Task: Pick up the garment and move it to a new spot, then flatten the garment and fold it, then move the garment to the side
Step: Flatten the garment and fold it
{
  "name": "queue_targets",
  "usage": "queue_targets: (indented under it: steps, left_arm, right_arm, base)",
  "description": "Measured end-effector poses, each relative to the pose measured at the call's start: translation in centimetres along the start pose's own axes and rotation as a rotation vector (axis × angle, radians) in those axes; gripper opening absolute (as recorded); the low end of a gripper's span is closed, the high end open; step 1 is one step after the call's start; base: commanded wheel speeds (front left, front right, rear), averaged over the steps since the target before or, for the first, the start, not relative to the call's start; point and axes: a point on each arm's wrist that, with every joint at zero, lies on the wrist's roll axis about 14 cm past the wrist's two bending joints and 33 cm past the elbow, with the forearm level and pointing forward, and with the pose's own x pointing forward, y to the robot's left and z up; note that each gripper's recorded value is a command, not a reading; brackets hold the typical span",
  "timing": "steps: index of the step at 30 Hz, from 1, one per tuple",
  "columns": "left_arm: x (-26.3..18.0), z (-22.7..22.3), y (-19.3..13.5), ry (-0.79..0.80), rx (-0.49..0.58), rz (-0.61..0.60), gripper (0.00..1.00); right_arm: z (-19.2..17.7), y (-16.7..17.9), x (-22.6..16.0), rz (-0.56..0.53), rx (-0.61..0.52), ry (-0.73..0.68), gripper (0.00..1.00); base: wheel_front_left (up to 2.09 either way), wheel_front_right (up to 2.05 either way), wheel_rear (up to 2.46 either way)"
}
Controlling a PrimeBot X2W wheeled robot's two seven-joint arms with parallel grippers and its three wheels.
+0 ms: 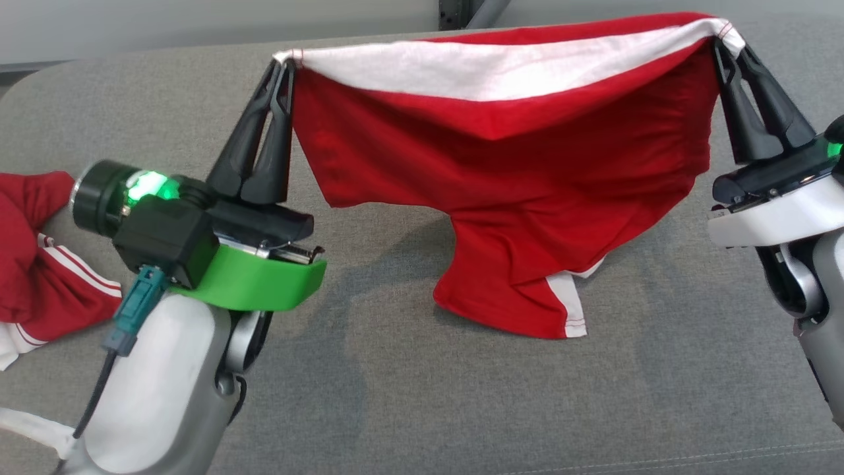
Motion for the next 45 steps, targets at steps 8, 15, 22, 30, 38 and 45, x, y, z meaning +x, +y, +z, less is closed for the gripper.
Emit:
queue_targets:
  steps: [8,15,22,30,38,45]
  left_arm:
    - [3.1,10.5,-1.0,-0.266,0.109,-0.062,0.00]
    - [3.6,12.2,-2.0,-0.288,0.112,-0.090,0.00]
    - [6.0,11.0,-2.1,-0.269,0.079,-0.136,0.00]
    - [11.9,9.4,-1.0,-0.267,0.069,-0.179,0.00]
    - [17.2,6.3,2.8,-0.190,0.103,-0.101,0.00]
    - [19.0,2.2,5.1,-0.137,-0.012,-0.009,0.00]
  right_arm:
    - [9.6,-0.1,-0.1,-0.012,-0.122,-0.196,0.00]
    - [9.9,-0.1,-1.0,-0.034,-0.107,-0.164,0.00]
    - [8.3,-0.6,0.7,-0.027,-0.083,-0.125,0.00]
    - [7.3,-3.0,6.5,-0.038,-0.058,-0.138,0.00]
    - [6.5,-3.7,13.2,-0.064,0.003,-0.202,0.00]
    - [3.6,-2.3,16.7,-0.081,0.123,-0.181,0.00]
  base:
    - [0.00,0.00,0.00]
    - [0.00,0.00,0.00]
    - [0.00,0.00,0.00]
    - [0.00,0.00,0.00]
    - [0.00,0.00,0.00]
    - [0.00,0.00,0.00]
